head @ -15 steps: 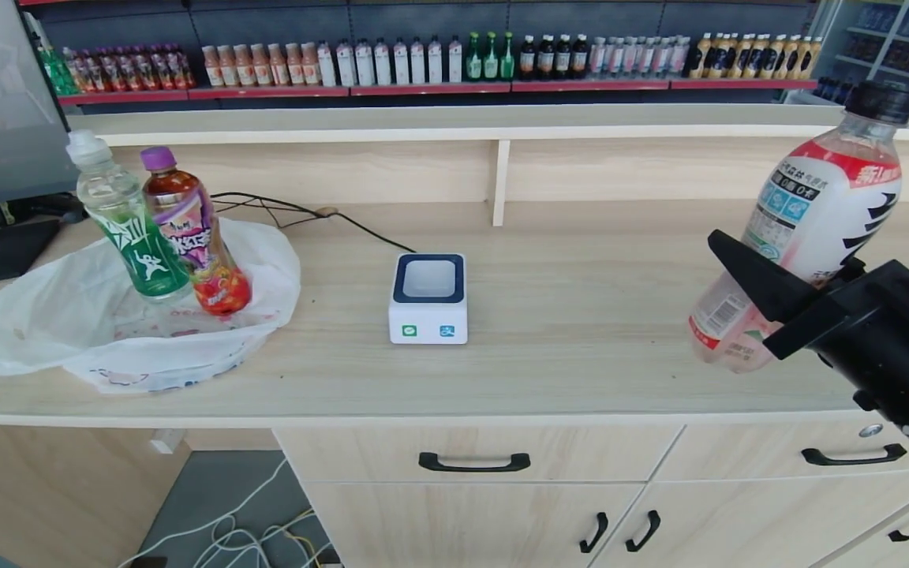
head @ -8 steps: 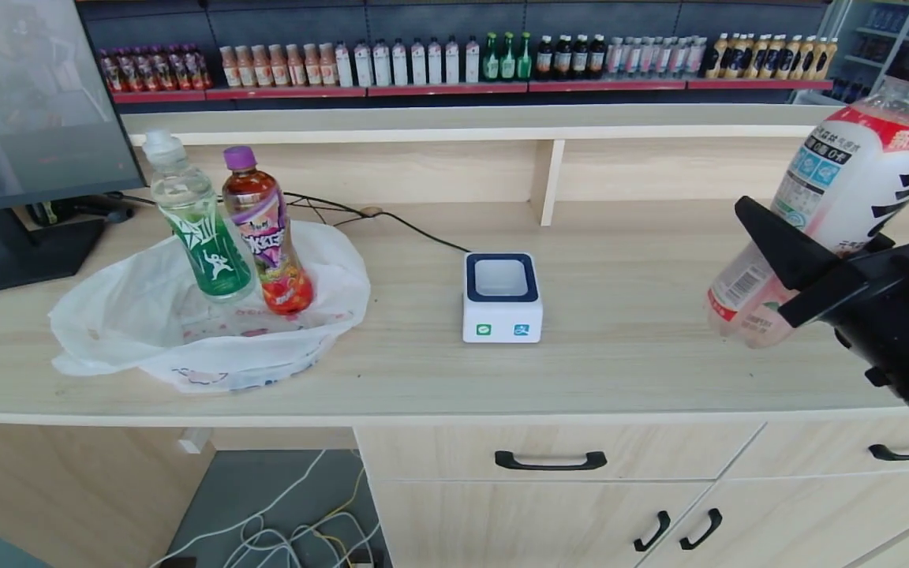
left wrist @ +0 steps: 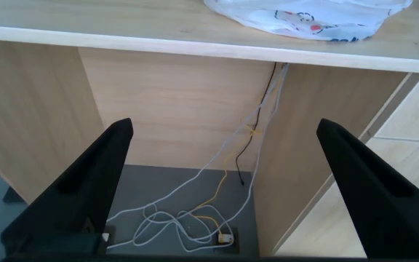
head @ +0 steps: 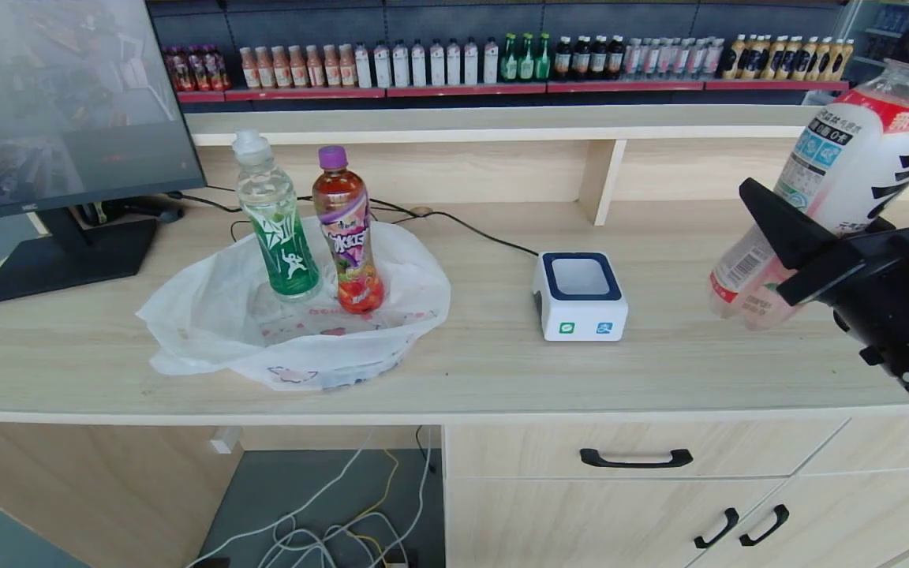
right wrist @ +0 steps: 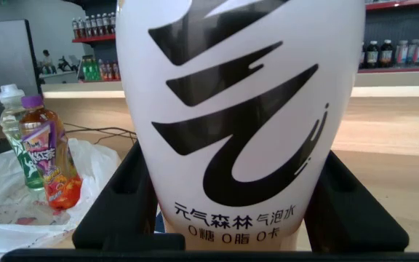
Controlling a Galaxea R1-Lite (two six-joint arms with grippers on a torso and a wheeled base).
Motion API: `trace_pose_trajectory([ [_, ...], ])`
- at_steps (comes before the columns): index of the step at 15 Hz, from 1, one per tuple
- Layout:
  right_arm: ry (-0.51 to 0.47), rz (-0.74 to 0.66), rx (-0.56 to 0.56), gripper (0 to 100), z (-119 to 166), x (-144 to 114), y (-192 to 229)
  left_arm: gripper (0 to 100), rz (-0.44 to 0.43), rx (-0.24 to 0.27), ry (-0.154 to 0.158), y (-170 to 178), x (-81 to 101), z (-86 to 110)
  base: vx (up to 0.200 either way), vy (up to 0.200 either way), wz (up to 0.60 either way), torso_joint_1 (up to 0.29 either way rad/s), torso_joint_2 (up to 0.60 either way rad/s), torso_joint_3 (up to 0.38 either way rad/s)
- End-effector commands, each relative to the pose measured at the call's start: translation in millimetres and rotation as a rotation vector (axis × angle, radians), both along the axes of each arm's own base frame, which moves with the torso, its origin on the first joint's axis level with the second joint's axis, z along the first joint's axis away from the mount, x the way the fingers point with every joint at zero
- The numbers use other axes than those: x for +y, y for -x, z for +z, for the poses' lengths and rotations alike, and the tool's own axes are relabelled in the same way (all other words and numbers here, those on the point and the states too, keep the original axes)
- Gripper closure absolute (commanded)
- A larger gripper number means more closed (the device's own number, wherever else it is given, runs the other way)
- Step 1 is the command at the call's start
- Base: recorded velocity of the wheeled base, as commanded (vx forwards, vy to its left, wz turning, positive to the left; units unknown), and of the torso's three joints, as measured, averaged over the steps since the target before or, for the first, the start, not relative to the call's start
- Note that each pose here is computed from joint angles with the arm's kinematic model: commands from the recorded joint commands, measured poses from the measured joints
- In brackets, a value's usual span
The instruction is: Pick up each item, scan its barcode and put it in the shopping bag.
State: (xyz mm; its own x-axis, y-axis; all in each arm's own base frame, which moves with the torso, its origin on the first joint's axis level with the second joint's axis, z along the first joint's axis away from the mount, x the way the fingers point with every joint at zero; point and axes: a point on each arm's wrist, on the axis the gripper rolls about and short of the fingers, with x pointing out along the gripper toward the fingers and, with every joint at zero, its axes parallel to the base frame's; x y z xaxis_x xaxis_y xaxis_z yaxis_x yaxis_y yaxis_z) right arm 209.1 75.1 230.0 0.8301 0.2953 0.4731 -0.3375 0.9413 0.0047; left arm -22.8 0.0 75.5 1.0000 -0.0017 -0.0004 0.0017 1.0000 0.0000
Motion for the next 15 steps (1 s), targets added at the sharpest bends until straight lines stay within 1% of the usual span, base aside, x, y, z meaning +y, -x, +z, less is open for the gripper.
trace_pose_trajectory([
  [1, 0.022, -0.005, 0.02, 100, -6, 5, -17, 0, 0.0, 0.0, 0.0, 0, 0.0, 0.0, 0.0, 0.0, 0.0, 0.0, 0.0, 0.0],
  [3, 0.048, 0.008, 0.01, 100, -7, 15, -31, 0, 0.0, 0.001, 0.002, 0, 0.0, 0.0, 0.0, 0.0, 0.0, 0.0, 0.0, 0.0],
  [5, 0.074, 0.026, -0.029, 100, -4, 35, -58, 0, 0.0, 0.0, 0.0, 0, 0.0, 0.0, 0.0, 0.0, 0.0, 0.0, 0.0, 0.0],
  [7, 0.1, 0.015, -0.026, 100, -11, 42, -76, 0, 0.0, 0.001, 0.002, 0, 0.0, 0.0, 0.0, 0.0, 0.0, 0.0, 0.0, 0.0],
  [9, 0.108, 0.019, -0.048, 100, -10, 48, -89, 0, 0.0, 0.001, 0.002, 0, 0.0, 0.0, 0.0, 0.0, 0.0, 0.0, 0.0, 0.0],
  [11, 0.157, 0.048, -0.083, 100, -13, 55, -105, 0, 0.0, 0.0, 0.0, 0, 0.0, 0.0, 0.0, 0.0, 0.0, 0.0, 0.0, 0.0],
  [13, 0.189, 0.038, -0.106, 100, -16, 60, -116, 0, 0.0, 0.0, 0.0, 0, 0.0, 0.0, 0.0, 0.0, 0.0, 0.0, 0.0, 0.0],
  [14, 0.226, 0.035, -0.147, 100, -15, 64, -126, 0, 0.0, 0.001, 0.002, 0, 0.0, 0.0, 0.0, 0.0, 0.0, 0.0, 0.0, 0.0],
  [15, 0.273, 0.022, -0.181, 100, -14, 62, -131, 0, 0.0, 0.0, 0.002, 0, 0.0, 0.0, 0.0, 0.0, 0.0, 0.0, 0.0, 0.0],
])
